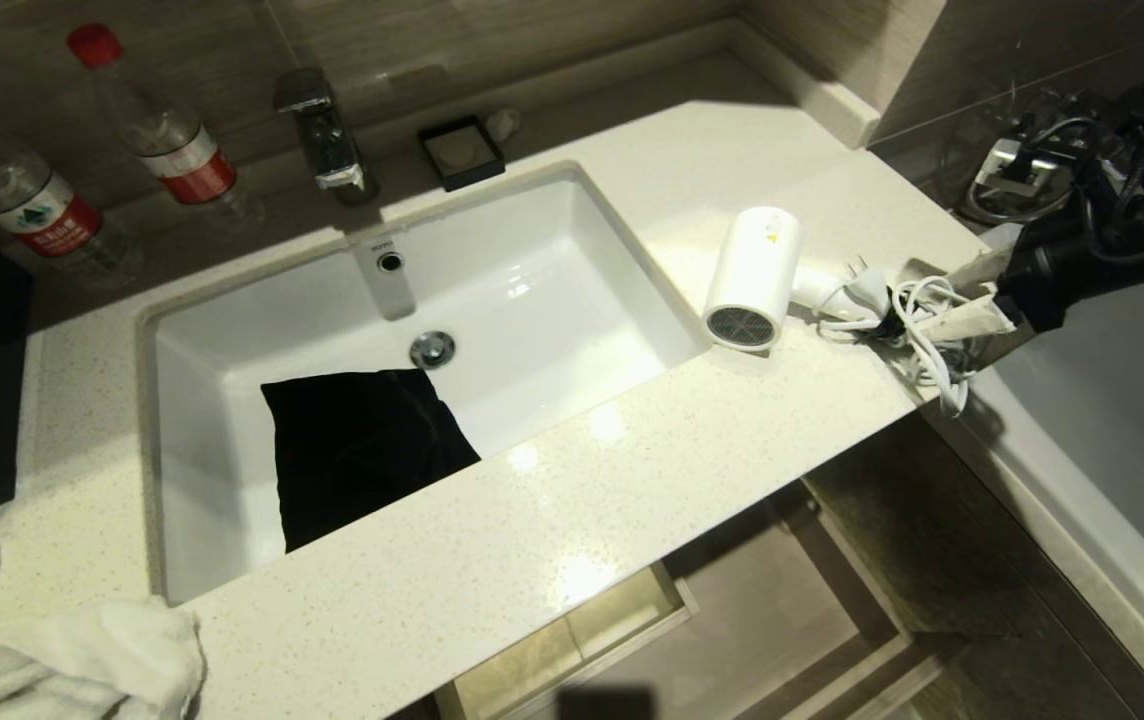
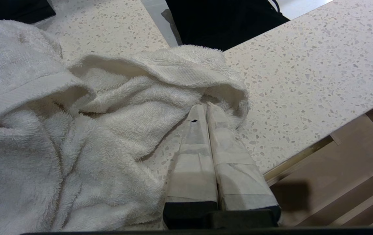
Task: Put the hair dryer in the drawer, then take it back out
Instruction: Pick up the hairdryer
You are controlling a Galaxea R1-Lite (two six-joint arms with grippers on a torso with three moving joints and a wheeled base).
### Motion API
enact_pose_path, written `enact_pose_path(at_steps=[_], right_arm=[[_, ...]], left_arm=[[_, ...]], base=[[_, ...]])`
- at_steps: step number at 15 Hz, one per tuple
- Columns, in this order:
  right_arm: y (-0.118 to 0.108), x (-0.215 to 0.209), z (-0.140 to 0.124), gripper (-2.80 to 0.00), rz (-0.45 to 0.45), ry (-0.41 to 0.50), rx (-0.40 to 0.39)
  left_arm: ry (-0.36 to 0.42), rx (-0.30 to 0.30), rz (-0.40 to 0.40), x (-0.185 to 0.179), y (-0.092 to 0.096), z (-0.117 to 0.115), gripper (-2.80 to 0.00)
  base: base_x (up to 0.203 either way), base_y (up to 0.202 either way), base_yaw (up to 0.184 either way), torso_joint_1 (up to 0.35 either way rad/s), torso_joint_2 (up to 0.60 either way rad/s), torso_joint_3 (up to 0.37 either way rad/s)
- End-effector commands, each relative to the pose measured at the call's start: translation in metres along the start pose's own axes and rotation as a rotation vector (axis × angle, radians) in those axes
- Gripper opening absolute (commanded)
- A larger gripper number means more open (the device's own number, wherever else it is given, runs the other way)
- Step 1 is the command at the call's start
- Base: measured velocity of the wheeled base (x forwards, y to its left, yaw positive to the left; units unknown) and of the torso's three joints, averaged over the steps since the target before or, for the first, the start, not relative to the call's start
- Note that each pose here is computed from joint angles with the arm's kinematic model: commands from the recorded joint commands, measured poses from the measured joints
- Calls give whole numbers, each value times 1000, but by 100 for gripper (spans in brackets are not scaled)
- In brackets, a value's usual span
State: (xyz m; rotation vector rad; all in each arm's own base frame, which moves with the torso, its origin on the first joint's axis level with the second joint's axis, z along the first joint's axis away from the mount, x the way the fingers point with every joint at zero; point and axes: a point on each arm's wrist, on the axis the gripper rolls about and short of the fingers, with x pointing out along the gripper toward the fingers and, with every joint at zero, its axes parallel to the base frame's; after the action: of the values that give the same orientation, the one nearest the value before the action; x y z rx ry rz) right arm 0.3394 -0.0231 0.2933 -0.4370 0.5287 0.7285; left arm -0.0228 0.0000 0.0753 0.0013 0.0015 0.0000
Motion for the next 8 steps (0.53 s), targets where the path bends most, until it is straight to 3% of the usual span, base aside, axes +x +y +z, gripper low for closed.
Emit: enact_pose_path(at_steps=[1, 8], right_arm=[[0, 1, 1, 0, -1, -9, -9], [12, -26, 12, 0, -91, 11, -47]], left_arm=[[-1, 0, 0, 0, 0, 0, -280], [0, 0, 0, 0, 0, 0, -280]], base=[[0, 0, 0, 0, 0, 0], [0, 0, 0, 0, 0, 0]])
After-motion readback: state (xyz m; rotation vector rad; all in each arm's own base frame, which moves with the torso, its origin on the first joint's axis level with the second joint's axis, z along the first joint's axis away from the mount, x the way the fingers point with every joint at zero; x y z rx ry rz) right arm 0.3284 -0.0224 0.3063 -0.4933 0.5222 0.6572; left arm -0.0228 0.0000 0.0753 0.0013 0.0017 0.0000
